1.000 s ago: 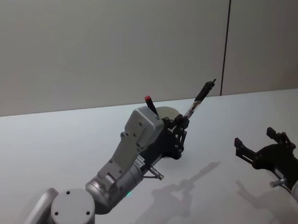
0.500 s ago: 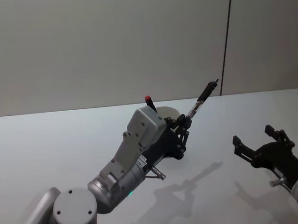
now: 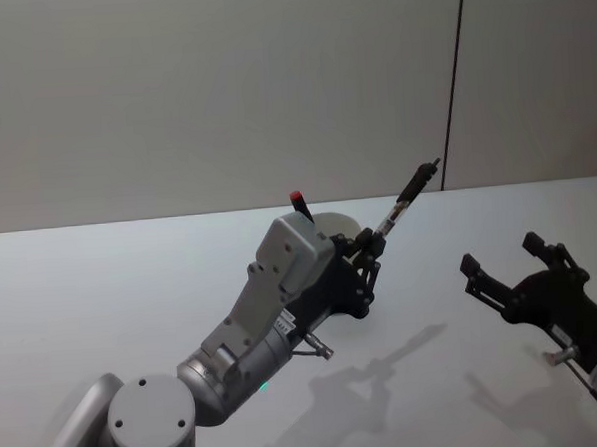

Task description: Place the pen into the pen holder.

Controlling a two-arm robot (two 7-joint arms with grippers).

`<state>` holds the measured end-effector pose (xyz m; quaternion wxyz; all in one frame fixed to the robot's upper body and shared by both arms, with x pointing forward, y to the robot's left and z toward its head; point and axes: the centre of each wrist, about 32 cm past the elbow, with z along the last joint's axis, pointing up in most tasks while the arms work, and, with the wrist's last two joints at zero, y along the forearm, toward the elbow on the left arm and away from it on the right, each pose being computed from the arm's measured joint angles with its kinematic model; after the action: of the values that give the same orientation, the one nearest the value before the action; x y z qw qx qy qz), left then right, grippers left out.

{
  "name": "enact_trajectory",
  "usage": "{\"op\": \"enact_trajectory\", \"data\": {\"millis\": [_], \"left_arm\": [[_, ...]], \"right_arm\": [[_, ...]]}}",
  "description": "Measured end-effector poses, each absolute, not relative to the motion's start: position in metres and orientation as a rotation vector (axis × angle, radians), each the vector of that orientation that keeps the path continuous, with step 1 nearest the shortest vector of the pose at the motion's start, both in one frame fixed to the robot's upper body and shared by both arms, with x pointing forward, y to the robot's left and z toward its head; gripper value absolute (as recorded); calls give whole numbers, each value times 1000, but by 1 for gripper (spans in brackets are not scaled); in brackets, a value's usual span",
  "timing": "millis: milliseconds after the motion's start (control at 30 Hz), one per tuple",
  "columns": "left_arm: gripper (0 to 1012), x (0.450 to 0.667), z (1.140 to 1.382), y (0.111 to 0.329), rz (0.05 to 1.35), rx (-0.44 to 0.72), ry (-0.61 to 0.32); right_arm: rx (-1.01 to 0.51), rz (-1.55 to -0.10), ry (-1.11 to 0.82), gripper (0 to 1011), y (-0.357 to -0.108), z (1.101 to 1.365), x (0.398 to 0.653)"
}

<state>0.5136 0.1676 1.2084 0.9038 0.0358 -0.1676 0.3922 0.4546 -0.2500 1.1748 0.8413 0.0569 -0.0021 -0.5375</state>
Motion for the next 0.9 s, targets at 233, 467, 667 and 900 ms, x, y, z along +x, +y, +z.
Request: {"op": "enact_trajectory", "data": {"millis": [233,467,667,900], "left_arm": [[126,514,1208,167,810,74,-346],[126,514,1208,167,810,74,-346],[126,514,1208,167,810,74,-346],[126,514,1208,167,810,74,-346]], "right_arm": [[202,-1089,26,1002,-254,1174,456],[301,-1022,81,1002,-259,1171,461],[380,-958,134,1002,-262,1167,469],[464,-886,194,1001,-264,1161,481]]}}
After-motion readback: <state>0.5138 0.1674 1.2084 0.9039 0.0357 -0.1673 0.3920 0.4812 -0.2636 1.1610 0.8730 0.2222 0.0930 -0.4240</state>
